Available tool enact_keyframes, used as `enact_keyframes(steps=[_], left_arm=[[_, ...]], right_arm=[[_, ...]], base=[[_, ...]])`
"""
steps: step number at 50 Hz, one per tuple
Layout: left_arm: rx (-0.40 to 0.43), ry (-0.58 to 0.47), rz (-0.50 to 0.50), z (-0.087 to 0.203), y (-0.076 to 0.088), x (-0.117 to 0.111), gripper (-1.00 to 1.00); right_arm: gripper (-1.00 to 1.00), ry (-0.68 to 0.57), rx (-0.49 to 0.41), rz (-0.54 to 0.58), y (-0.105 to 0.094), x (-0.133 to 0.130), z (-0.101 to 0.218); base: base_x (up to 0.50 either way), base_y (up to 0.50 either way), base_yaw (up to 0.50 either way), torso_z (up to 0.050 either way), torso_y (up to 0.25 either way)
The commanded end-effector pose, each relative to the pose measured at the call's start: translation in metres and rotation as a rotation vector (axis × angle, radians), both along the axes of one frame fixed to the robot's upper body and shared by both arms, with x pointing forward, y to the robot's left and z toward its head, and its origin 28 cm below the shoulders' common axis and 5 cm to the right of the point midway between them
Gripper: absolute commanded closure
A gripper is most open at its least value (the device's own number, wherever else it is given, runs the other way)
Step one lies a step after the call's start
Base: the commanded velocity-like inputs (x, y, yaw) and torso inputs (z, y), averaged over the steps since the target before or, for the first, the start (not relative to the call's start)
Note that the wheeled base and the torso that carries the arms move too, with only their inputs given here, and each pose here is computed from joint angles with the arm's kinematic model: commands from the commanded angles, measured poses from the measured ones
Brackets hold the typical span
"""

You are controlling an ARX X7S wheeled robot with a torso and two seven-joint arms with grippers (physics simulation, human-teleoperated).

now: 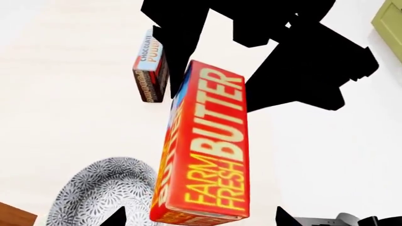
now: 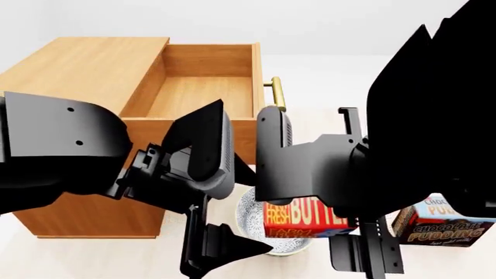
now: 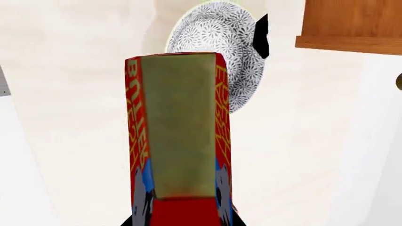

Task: Put the butter at the back in the top drawer of the cabinet and close it.

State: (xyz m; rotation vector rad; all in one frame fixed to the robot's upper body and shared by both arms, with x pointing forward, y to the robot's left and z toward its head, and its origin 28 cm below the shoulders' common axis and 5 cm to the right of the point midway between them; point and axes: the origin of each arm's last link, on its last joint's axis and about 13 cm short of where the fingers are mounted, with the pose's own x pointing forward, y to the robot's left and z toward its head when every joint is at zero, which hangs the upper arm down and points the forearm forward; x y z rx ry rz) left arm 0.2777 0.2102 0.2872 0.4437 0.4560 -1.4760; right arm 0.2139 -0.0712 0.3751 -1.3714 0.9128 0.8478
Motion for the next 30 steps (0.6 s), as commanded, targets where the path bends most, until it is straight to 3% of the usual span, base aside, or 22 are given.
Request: enact_keyframes(steps=[1, 29, 30], left_arm=[[-0.004, 0.004, -0.014, -0.0039, -0.0039, 0.0007, -1.00], [-0.029, -0.012, -0.038, -0.0075, -0.0106, -0.0009, -1.00], [-0.030, -0.016, -0.034, -0.0079, -0.0108, -0.0009, 1.00]], right_arm=[[1.00, -0.059, 0.007, 0.011, 0.0021, -0.0001, 0.0049], [1.00, -0.058, 0.011, 0.022, 0.0034, -0.0015, 0.0044], [1.00, -0.058, 0.011, 0.022, 0.0034, -0.0016, 0.0045]], base=[[0.00, 0.00, 0.00, 0.000, 0.000], [0.00, 0.00, 0.00, 0.000, 0.001], [0.00, 0.00, 0.00, 0.000, 0.000]])
